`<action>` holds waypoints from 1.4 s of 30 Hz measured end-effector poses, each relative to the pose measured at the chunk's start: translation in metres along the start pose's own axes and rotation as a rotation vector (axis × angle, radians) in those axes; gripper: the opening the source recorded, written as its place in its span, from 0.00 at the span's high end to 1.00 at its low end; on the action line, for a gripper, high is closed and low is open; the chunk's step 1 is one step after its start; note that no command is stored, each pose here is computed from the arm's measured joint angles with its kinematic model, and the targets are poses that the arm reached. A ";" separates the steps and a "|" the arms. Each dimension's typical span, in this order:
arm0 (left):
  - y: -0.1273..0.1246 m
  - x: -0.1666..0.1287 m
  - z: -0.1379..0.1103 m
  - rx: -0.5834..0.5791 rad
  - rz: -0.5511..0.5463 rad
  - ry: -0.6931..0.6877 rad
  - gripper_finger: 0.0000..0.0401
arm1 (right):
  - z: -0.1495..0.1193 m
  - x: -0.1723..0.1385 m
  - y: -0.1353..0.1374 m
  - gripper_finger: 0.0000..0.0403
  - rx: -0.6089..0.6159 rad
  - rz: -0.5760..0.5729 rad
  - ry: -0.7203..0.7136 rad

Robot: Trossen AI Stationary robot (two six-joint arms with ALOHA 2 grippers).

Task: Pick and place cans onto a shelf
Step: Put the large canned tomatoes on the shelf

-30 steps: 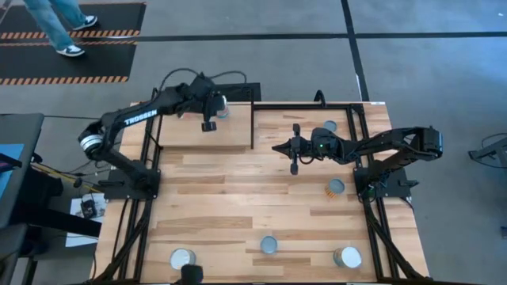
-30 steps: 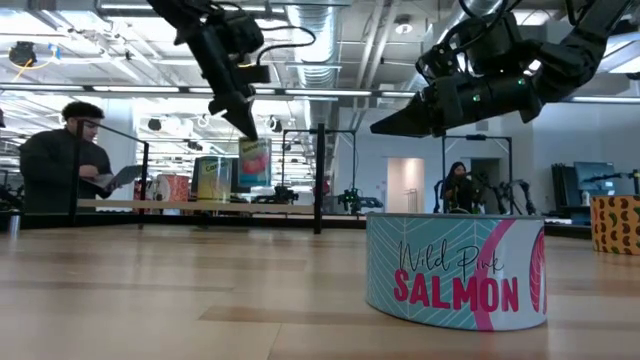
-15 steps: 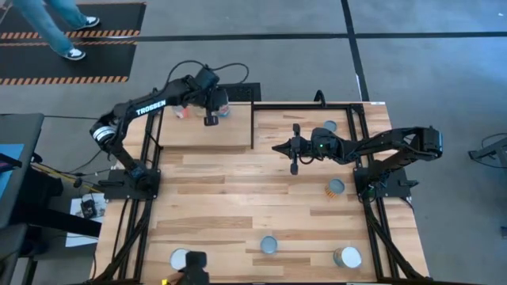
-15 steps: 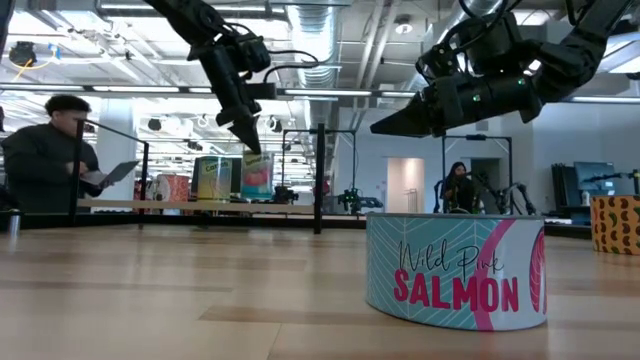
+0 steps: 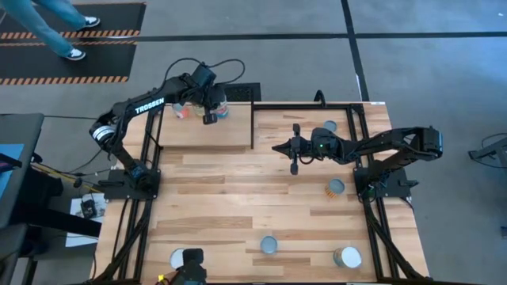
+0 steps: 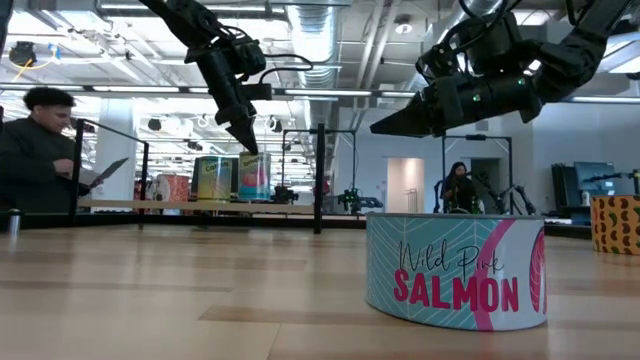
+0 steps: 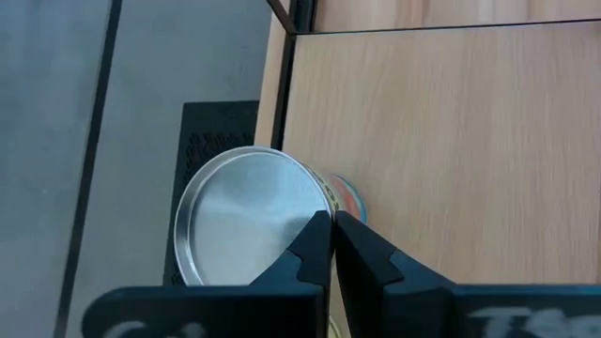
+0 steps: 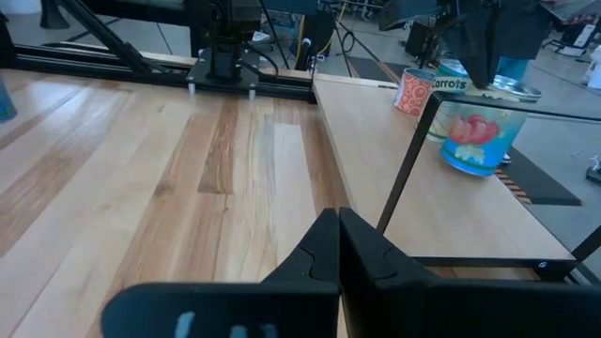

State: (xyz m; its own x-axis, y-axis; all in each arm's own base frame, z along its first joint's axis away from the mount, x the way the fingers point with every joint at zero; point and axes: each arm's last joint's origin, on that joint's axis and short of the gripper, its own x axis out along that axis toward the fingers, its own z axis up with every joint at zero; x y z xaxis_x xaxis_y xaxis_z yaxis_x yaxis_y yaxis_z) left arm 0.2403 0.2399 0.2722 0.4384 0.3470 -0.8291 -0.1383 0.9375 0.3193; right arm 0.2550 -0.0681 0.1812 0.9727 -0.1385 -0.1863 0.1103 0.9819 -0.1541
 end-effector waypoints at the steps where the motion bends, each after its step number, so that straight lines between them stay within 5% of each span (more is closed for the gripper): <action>1: 0.000 0.000 0.000 -0.002 0.000 0.000 1.00 | 0.000 0.000 0.000 0.97 0.000 0.000 0.000; 42: 0.005 0.015 -0.003 -0.105 -0.001 0.014 1.00 | 0.002 0.000 0.003 0.97 -0.005 0.011 -0.013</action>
State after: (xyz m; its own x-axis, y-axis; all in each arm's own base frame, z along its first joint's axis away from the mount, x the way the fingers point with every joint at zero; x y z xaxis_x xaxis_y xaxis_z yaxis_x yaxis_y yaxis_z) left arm 0.2437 0.2495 0.2603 0.4260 0.3454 -0.8362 -0.2302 0.9352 0.2690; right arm 0.2561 -0.0648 0.1823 0.9764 -0.1263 -0.1751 0.0990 0.9826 -0.1570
